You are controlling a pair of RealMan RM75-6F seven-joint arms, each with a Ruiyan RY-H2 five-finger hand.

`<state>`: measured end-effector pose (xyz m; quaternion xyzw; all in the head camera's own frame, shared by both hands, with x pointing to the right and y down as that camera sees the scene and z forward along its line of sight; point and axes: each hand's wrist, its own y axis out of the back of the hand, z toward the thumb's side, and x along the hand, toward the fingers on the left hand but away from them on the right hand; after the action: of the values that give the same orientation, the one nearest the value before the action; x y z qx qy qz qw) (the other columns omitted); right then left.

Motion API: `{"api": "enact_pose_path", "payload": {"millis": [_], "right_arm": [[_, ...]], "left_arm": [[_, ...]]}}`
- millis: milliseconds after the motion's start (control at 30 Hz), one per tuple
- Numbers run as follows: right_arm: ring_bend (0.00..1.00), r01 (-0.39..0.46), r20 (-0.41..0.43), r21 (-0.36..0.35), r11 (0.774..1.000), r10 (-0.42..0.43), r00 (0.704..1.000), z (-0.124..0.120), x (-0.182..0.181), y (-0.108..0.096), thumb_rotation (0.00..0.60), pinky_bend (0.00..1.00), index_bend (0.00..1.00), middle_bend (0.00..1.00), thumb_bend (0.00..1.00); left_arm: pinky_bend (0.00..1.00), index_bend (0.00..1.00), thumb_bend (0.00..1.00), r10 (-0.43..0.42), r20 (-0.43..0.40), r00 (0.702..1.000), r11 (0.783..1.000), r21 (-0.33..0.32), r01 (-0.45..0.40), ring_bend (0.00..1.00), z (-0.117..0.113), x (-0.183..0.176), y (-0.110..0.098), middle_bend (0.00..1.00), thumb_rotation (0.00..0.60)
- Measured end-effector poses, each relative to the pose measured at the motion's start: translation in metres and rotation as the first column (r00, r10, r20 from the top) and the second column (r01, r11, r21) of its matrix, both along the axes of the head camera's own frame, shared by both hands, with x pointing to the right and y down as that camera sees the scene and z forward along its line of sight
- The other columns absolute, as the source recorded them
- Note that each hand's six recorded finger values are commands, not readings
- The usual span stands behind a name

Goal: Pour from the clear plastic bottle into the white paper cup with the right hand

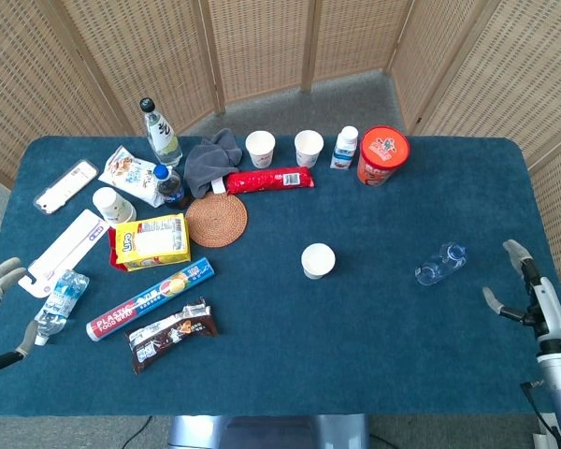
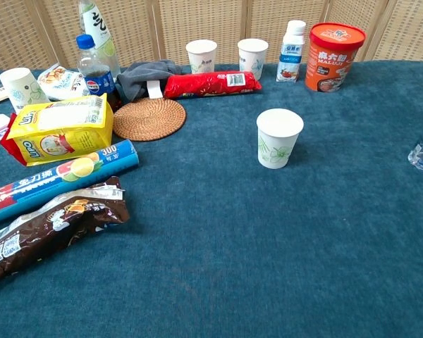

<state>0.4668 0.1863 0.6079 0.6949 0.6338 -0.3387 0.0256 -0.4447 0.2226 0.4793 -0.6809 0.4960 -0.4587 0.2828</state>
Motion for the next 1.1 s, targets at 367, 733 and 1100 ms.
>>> {"api": "enact_pose_path", "payload": {"millis": [367, 733, 1100], "right_arm": [[0.0, -0.016, 0.077, -0.03, 0.999, 0.019, 0.997, 0.034, -0.008, 0.002, 0.544, 0.0, 0.0, 0.0, 0.05], [0.0, -0.033, 0.1, -0.01, 0.999, 0.034, 0.994, 0.046, -0.013, -0.009, 0.546, 0.0, 0.0, 0.0, 0.05], [0.0, -0.039, 0.099, -0.016, 0.999, 0.04, 0.994, 0.056, -0.018, -0.008, 0.577, 0.0, 0.0, 0.0, 0.05]], "left_arm": [[0.05, 0.12, 0.51, 0.024, -0.012, 1.0, 1.0, 0.018, -0.024, 0.08, -0.003, 0.006, -0.008, 0.1, 0.453], [0.05, 0.12, 0.51, 0.031, -0.01, 0.999, 0.999, 0.016, -0.031, 0.08, -0.002, 0.007, -0.011, 0.1, 0.456], [0.05, 0.12, 0.51, 0.032, -0.015, 0.999, 0.999, 0.016, -0.032, 0.08, -0.002, 0.007, -0.012, 0.1, 0.452]]}}
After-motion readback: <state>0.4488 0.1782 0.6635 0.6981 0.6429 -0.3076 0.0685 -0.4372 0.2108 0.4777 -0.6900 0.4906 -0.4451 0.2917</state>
